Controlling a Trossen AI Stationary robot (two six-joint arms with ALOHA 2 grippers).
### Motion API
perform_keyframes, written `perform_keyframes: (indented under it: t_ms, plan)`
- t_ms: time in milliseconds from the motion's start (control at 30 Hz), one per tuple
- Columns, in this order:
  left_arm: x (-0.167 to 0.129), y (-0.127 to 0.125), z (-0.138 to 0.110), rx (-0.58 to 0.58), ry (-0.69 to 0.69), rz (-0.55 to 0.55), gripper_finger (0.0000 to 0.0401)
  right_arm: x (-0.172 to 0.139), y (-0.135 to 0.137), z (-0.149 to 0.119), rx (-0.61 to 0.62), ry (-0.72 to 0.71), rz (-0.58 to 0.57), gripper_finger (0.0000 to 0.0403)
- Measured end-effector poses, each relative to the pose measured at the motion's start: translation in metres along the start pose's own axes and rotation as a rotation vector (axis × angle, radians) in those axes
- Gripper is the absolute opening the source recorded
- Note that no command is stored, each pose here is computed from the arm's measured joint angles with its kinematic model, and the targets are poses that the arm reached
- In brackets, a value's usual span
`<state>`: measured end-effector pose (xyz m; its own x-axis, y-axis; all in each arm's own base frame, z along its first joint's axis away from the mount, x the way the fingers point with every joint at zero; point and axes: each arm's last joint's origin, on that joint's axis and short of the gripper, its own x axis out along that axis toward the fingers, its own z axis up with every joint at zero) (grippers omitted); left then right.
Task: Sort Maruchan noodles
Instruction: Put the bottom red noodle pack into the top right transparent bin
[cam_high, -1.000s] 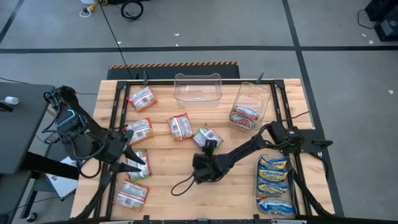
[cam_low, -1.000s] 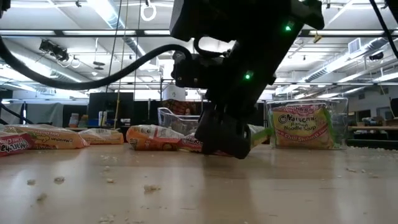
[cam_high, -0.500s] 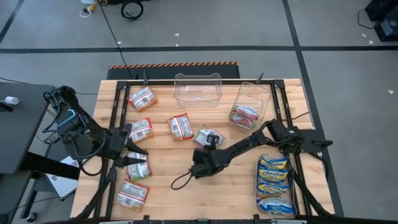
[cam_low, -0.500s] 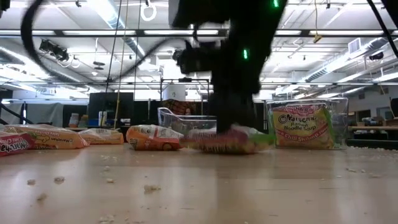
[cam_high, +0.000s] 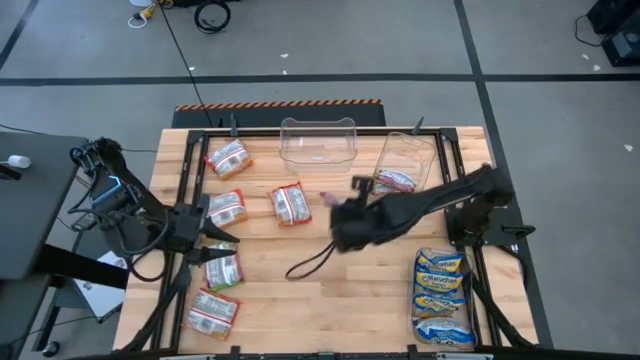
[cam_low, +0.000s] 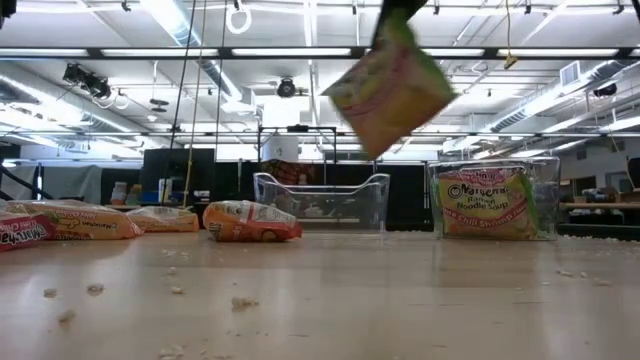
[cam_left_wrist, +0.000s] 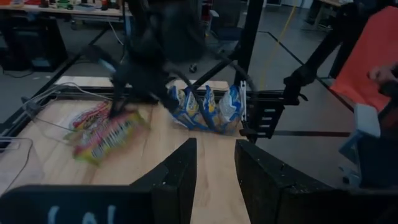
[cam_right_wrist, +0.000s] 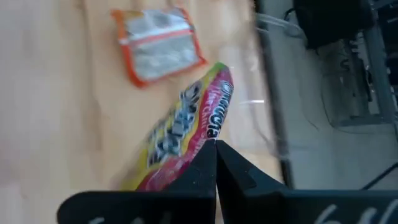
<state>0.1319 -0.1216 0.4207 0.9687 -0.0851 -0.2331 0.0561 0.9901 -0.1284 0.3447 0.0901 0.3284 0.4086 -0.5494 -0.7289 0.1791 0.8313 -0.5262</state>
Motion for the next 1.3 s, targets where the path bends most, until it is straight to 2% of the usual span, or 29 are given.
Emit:
perform_keyframes:
  t_ms: [133,233,367,500,733,900,1033,1300]
  plan:
    - [0.000,0.000,0.002,-0.014,-0.028,0.035,0.0114,-0.019,-0.043,-0.021,0.005,0.020,-0.039,0.0002]
    - [0.002,0.000,0.005,-0.020,-0.075,0.097,0.0114,-0.022,-0.073,-0.043,-0.014,0.049,-0.081,0.0002]
    - [0.008,0.001,0.011,-0.007,-0.131,0.188,0.0114,-0.012,-0.107,-0.084,-0.047,0.110,-0.097,0.0002]
    - [0.023,0.007,0.016,-0.027,-0.169,0.276,0.0114,0.012,-0.127,-0.126,-0.073,0.124,-0.075,0.0002]
    - [0.066,0.030,0.022,-0.070,-0.191,0.419,0.0114,0.063,-0.139,-0.174,-0.094,-0.008,-0.098,0.0002]
    - [0.095,0.048,0.029,-0.123,-0.240,0.426,0.0114,0.092,-0.135,-0.205,-0.099,-0.004,-0.053,0.0002]
    - [0.114,0.055,0.030,-0.138,-0.255,0.392,0.0114,0.100,-0.130,-0.223,-0.098,-0.007,0.001,0.0002]
    - [0.124,0.069,0.029,-0.150,-0.250,0.449,0.0114,0.105,-0.129,-0.238,-0.131,-0.074,0.056,0.0005]
